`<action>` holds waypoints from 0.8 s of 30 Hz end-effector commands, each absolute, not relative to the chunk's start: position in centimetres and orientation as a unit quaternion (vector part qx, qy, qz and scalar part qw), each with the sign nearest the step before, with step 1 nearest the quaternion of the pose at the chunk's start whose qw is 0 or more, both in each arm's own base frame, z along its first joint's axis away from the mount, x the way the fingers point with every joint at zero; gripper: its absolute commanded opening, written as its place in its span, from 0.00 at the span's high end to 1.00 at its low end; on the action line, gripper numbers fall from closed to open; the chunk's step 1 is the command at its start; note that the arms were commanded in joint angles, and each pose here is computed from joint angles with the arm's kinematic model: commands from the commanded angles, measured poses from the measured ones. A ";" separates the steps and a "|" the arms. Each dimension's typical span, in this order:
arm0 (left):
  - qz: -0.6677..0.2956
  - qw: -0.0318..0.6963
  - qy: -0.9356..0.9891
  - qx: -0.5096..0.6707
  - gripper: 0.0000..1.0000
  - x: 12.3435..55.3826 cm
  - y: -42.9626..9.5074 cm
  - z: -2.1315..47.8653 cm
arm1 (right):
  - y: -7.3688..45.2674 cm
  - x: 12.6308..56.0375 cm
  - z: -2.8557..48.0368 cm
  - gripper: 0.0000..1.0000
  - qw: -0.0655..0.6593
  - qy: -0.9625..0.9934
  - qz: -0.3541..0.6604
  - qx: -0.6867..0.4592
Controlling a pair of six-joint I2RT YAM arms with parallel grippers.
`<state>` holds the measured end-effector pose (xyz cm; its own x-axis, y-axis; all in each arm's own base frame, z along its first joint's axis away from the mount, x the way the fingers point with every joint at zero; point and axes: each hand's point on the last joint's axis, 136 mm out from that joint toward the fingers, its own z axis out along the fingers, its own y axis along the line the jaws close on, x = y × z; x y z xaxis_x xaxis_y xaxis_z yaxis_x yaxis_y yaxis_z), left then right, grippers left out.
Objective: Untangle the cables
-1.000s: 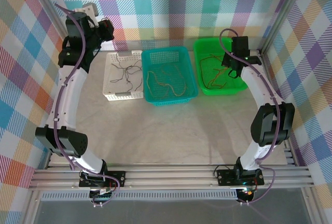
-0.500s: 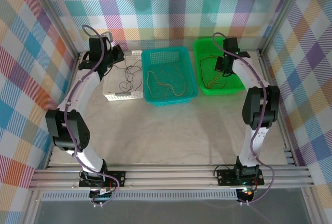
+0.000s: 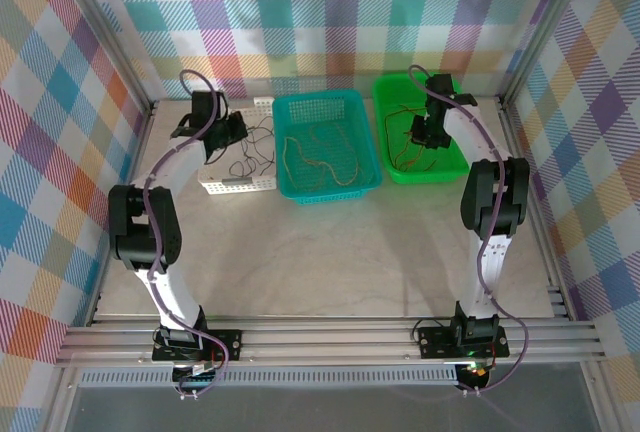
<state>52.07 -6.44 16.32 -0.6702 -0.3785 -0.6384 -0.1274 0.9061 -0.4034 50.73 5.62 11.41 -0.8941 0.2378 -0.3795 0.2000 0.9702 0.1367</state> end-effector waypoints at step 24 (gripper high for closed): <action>-0.135 0.289 0.920 -0.230 1.00 51.7 -2.0 10.2 | 6.3 48.2 25.8 0.50 0.344 0.921 0.133 0.123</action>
<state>51.76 -2.00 10.35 -0.7097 -0.4956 -0.5007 -0.3305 0.8618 -0.3847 48.82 5.80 24.18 -0.7507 0.2940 -0.5916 0.1597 0.9497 0.2694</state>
